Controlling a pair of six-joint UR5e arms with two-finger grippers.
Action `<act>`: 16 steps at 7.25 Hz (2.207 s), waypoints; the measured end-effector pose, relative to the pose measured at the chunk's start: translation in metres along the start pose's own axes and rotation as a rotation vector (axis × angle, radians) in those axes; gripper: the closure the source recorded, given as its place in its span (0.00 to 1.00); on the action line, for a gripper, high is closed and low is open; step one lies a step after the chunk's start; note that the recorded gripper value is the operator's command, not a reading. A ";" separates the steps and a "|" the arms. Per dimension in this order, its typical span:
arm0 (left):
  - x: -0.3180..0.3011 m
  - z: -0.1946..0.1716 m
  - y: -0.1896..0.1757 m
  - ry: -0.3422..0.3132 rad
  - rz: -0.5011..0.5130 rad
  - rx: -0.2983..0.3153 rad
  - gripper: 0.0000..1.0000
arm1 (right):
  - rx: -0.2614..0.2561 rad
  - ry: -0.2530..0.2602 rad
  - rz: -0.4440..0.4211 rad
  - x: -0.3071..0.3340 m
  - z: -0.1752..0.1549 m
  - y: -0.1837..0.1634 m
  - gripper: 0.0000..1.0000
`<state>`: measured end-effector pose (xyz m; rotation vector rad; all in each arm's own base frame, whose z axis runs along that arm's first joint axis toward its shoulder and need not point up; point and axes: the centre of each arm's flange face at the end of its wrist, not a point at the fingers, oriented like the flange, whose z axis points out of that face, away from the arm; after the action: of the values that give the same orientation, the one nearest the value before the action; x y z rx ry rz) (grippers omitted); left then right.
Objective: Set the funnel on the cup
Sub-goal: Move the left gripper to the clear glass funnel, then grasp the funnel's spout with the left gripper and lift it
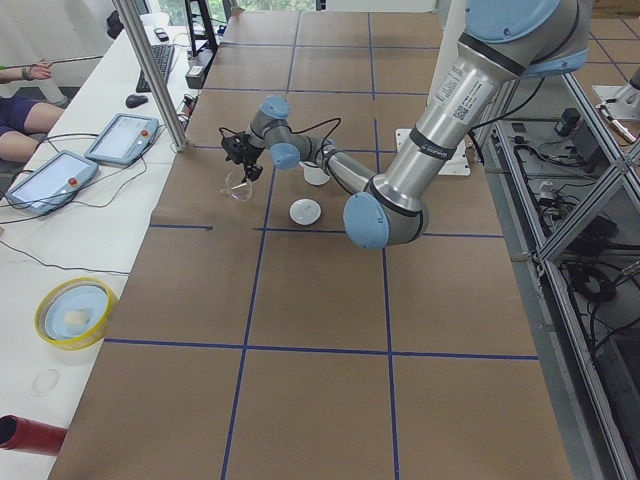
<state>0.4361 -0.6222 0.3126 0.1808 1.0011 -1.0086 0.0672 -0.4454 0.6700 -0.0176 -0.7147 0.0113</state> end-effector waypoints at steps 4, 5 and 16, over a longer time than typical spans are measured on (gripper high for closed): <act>0.003 0.024 0.024 0.009 0.017 -0.014 0.18 | 0.000 0.000 0.000 0.000 0.000 0.000 0.00; 0.005 0.030 0.025 0.014 0.021 -0.016 0.48 | 0.000 0.000 0.000 0.000 0.000 0.000 0.00; 0.032 -0.171 -0.039 0.004 0.040 -0.159 1.00 | 0.000 0.000 0.000 0.000 0.000 0.000 0.00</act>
<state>0.3058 -0.5701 0.2028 0.0707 1.0728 -0.8885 0.0672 -0.4454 0.6700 -0.0176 -0.7146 0.0113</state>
